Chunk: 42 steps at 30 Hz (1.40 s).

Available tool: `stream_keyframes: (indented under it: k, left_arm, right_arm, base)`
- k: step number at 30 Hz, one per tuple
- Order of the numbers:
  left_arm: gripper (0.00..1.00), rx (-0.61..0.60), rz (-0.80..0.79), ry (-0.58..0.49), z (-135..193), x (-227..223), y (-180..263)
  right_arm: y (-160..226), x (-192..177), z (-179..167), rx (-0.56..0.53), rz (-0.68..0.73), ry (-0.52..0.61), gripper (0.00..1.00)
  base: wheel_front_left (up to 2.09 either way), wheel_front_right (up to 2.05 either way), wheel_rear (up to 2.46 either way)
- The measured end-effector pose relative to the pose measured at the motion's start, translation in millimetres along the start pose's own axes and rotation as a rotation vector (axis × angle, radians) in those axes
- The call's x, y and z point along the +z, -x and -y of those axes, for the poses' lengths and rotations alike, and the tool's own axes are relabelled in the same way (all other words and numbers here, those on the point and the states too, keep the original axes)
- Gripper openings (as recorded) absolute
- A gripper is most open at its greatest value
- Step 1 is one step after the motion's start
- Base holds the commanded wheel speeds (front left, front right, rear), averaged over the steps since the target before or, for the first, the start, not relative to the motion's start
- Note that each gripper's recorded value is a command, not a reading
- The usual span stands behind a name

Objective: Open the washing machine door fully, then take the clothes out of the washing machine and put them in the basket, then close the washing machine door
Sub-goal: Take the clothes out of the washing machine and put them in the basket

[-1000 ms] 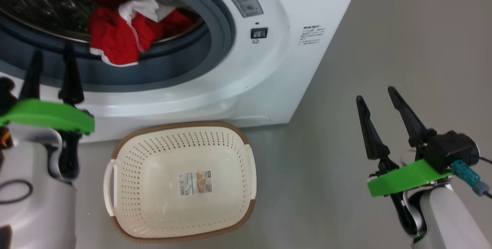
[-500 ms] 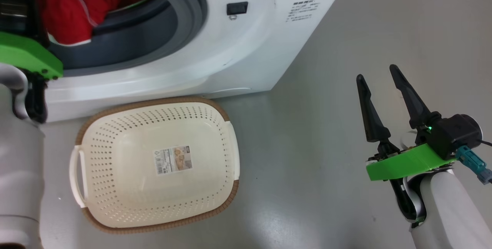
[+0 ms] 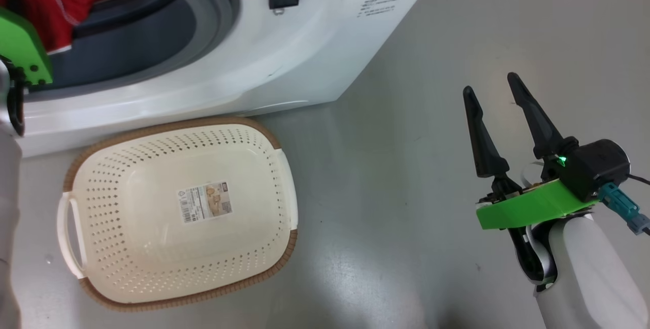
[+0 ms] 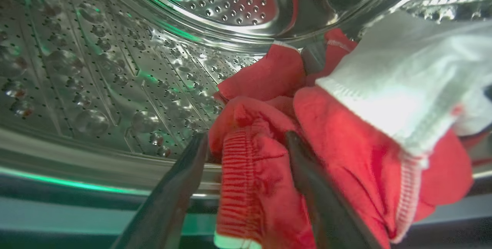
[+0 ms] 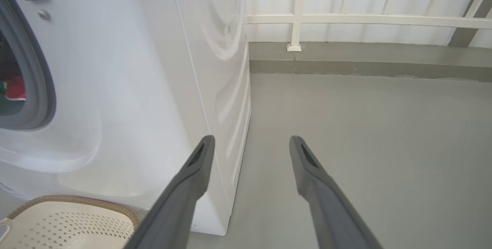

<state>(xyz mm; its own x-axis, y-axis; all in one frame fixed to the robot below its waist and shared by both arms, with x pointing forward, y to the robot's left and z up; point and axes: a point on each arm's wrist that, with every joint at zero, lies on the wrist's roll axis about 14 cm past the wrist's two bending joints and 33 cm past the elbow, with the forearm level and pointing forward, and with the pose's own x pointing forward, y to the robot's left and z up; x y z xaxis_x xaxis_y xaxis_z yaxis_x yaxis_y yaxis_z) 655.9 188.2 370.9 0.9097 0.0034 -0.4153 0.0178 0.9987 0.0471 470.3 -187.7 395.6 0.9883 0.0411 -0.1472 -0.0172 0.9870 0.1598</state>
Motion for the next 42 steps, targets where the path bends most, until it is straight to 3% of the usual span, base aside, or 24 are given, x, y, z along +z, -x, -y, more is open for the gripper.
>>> stream_keyframes:
  k: [10, 11, 13, 42]
  left_arm:
    - [0.98, 0.032, -0.173, -0.104, -5, -28, -11]
    - [0.44, 0.034, -0.185, -0.106, -5, -30, -11]
    - [0.00, 0.038, -0.213, -0.107, -5, -34, -12]
    - [0.00, 0.007, -0.016, -0.088, -4, -14, 18]
  right_arm:
    - [1, 0, 9, -0.028, 0.001, -0.021, 1.00]
    - [1, 0, 10, -0.031, 0.001, -0.024, 1.00]
    - [2, 1, 12, -0.038, 0.003, -0.035, 1.00]
    - [2, 18, 0, -0.011, 0.045, -0.067, 1.00]
  base:
    - [0.00, 0.00, 0.00]
    - [0.00, 0.00, 0.00]
    - [0.00, 0.00, 0.00]
    - [0.00, 0.00, 0.00]
